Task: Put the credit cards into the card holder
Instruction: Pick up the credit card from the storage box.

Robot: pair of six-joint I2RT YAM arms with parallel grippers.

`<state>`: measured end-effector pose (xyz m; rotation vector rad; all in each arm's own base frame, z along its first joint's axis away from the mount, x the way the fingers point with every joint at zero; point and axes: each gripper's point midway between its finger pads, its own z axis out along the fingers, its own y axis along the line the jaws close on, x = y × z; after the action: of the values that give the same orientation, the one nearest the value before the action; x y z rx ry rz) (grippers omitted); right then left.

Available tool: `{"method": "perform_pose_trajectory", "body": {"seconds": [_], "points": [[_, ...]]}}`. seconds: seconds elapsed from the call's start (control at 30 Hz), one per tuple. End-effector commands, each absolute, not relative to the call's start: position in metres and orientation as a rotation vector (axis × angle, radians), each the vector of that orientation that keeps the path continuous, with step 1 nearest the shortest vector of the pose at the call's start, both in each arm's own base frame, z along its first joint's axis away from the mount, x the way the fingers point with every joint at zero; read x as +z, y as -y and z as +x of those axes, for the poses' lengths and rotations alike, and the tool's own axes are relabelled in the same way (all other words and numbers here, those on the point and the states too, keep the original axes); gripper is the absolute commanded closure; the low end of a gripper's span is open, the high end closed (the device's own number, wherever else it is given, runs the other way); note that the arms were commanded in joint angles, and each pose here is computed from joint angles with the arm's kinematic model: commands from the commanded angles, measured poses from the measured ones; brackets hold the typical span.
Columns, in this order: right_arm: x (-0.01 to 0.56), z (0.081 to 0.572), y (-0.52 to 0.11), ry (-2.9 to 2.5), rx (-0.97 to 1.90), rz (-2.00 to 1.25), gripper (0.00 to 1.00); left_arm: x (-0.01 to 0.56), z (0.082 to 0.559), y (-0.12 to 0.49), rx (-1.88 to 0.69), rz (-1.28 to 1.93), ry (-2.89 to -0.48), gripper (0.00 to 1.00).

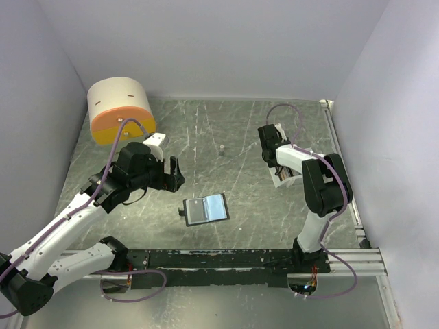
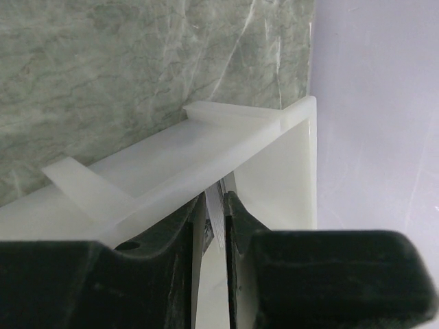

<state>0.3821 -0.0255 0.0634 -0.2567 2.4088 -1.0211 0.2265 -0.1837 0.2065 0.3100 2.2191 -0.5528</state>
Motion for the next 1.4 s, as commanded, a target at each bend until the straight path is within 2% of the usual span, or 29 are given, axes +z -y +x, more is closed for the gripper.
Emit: {"method": "perform_pose_trajectory", "body": {"seconds": [0.0,0.7,0.97,1.37], "points": [[0.059,0.382,0.035,-2.411,-1.061,-0.237,0.82,0.205,0.227,0.181,-0.531,0.320,-2.212,0.01],[0.059,0.389,0.019,-2.413,-0.892,-0.149,0.73,0.203,0.228,0.181,-0.523,0.316,-2.220,0.01],[0.046,0.380,0.034,-2.421,-1.030,-0.174,0.74,0.203,0.228,0.180,-0.518,0.314,-2.219,0.01],[0.043,0.374,0.049,-2.442,-1.095,-0.163,0.77,0.203,0.228,0.180,-0.518,0.314,-2.219,0.01]]}}
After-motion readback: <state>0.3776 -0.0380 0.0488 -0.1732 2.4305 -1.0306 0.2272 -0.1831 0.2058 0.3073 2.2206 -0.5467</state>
